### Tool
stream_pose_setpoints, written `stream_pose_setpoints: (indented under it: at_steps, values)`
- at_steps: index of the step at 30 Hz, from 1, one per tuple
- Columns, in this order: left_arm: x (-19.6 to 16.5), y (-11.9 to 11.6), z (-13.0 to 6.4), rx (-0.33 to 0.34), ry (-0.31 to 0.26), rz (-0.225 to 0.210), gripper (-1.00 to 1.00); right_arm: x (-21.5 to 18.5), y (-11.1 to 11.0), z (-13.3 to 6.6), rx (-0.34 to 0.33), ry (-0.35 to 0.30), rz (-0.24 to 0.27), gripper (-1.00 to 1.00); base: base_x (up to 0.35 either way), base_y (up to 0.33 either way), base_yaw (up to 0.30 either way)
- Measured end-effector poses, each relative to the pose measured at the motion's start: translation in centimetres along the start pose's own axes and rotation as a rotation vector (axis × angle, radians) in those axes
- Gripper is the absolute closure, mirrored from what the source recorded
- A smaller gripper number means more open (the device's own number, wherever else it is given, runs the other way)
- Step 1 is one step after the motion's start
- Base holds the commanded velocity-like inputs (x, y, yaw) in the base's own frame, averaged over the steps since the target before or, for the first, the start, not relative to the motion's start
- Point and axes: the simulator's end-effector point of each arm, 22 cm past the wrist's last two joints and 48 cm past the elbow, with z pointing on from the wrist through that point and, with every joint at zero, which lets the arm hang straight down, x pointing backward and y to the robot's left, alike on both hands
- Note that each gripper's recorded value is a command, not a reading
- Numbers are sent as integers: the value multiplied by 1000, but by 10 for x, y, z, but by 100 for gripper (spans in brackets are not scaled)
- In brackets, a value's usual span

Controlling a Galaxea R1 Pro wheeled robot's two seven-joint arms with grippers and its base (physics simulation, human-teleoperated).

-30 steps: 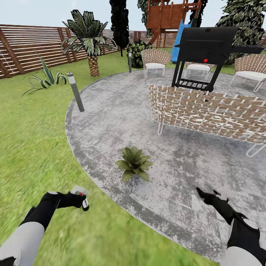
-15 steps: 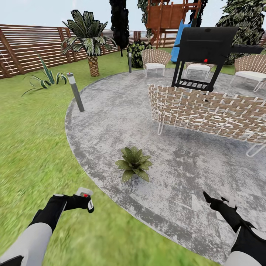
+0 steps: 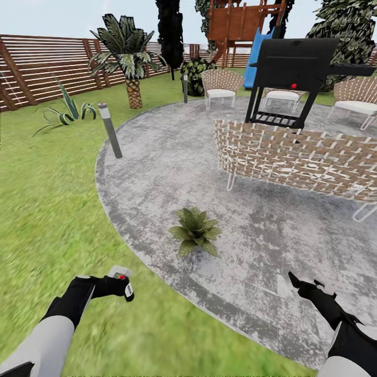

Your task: Pick up the pesticide atomizer in the garden and spray insectifuge to fully cover both potted plants in the garden.

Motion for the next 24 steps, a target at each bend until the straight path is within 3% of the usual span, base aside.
stream_pose_setpoints:
  at_steps: [13, 14, 15, 17, 20, 24]
  values:
    - [0, 2, 0, -6, -1, -1, 100, 0, 0, 0, 0, -1, 1, -100, -17, 311, 0]
    - [0, 7, -1, -26, -4, -10, 100, 0, 0, 0, 1, -1, 2, -100, 0, 313, 0]
    - [1, 37, -6, -139, -17, -52, 100, 3, -10, -5, 25, -4, 24, -100, 0, 312, 0]
    - [3, 54, -9, -207, -22, -78, 100, 10, -28, -15, 71, -9, 68, -100, 0, 306, 0]
    - [4, 60, -11, -231, -24, -87, 100, 21, -51, -29, 134, -16, 128, -100, 0, 307, -4]
    - [1, 60, -12, -233, -34, -96, 100, 25, -61, -36, 161, -23, 155, -100, 0, 309, -76]
